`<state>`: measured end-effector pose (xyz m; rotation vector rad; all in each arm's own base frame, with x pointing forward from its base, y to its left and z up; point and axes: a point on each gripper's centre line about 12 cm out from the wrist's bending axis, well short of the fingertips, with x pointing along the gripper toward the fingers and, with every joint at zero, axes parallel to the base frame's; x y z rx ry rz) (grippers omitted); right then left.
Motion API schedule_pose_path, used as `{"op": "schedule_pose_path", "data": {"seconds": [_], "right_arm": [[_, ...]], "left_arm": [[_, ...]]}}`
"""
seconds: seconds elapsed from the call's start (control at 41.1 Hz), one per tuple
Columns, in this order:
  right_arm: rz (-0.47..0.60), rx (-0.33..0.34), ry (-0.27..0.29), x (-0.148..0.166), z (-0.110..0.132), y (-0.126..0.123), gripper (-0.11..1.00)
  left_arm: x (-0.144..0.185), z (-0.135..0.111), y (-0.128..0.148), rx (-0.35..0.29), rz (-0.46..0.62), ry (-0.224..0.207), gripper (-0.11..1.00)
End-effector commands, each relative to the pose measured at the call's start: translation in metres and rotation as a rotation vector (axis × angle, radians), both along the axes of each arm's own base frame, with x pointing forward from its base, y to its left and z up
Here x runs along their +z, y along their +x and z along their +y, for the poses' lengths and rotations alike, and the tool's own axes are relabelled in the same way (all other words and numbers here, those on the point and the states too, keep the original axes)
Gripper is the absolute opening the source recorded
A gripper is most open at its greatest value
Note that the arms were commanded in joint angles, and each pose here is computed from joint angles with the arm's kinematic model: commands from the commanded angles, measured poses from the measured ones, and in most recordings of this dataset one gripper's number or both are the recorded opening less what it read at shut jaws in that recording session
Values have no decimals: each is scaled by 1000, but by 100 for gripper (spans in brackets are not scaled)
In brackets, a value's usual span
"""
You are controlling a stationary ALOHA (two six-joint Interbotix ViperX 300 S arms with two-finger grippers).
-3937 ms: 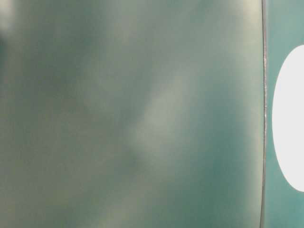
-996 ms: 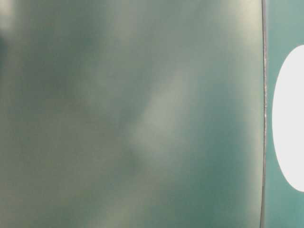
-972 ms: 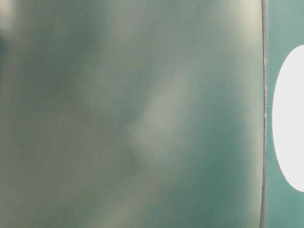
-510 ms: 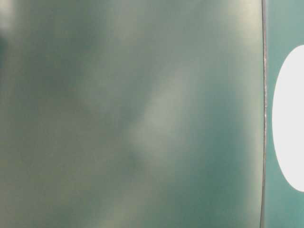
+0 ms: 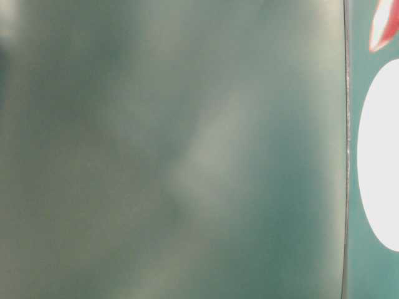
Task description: Scoop the yellow hexagonal prism block from the bowl with a spoon using the right arm.
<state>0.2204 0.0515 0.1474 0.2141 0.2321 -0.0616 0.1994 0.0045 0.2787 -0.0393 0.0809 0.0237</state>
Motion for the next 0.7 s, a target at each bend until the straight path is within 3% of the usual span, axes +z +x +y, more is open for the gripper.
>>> {"op": "schedule_pose_path", "data": {"seconds": [0.0,0.316,0.68], "right_arm": [[-22,7,16,19,-1,6,24],[32,22,27,49,-18,10,24],[107,-35,64,59,-43,17,25]], "left_arm": [[13,0,3,1,-43,1,4],[14,0,3,1,-52,1,4],[14,0,3,1,-52,3,4]]}}
